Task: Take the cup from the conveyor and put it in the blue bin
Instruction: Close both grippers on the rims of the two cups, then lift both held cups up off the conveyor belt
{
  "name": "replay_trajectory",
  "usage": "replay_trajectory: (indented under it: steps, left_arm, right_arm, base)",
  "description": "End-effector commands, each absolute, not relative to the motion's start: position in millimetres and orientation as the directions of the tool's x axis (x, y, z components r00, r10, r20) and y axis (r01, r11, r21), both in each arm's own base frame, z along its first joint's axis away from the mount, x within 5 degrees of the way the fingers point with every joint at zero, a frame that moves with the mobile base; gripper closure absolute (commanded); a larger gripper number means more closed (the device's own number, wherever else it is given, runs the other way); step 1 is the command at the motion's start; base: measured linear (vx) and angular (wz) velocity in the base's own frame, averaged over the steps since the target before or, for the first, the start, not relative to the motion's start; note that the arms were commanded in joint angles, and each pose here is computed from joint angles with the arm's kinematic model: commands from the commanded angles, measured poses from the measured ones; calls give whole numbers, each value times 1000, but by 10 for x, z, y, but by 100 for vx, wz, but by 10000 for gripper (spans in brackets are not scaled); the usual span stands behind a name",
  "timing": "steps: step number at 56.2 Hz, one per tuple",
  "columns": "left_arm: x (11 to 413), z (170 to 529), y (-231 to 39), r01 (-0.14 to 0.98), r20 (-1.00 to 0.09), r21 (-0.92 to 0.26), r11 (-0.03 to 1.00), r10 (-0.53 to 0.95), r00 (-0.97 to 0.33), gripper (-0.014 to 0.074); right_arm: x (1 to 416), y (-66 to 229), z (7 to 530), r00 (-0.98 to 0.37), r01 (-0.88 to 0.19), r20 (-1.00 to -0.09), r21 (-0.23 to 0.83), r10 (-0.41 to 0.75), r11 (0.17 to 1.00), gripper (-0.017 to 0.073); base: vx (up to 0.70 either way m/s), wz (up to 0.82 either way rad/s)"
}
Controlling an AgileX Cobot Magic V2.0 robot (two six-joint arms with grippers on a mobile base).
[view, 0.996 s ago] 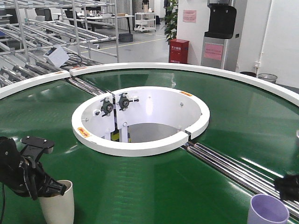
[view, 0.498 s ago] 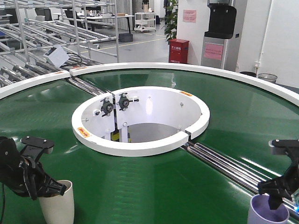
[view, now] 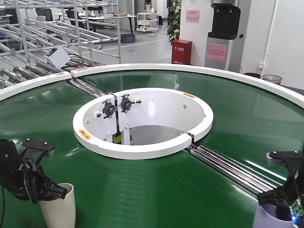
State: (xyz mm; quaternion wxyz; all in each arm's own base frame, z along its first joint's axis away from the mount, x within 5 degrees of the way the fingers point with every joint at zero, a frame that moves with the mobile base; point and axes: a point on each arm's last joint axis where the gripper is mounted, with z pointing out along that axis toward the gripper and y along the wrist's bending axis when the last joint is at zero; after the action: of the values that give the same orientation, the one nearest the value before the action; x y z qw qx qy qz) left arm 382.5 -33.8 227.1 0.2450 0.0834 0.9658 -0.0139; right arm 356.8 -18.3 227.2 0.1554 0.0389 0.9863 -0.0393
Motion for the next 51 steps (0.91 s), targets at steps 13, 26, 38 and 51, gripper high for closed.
replay_trajectory:
  steps: [13,26,38,51]
  left_arm:
    - [3799,2630,-325,166,-573,30,986,153,-805,600]
    - [3674,3010,-314,161,-676,42,986,147,-722,600]
    - [3443,3524,-298,149,-805,53,987,130,-579,600]
    - [3023,4054,-283,143,-890,33,989,94,-446,600]
  right_arm:
    - [3583,-172,2519,-916,83,-396,-35,63,996,553]
    - [3552,-120,2746,-868,66,-493,18,67,998,572]
    - [3334,175,3425,-688,-49,-725,41,-4,998,569]
    - [2976,524,4319,-444,-162,-895,53,-25,985,569]
  base:
    - [0,0]
    - [0,0]
    - [0,0]
    - [0,0]
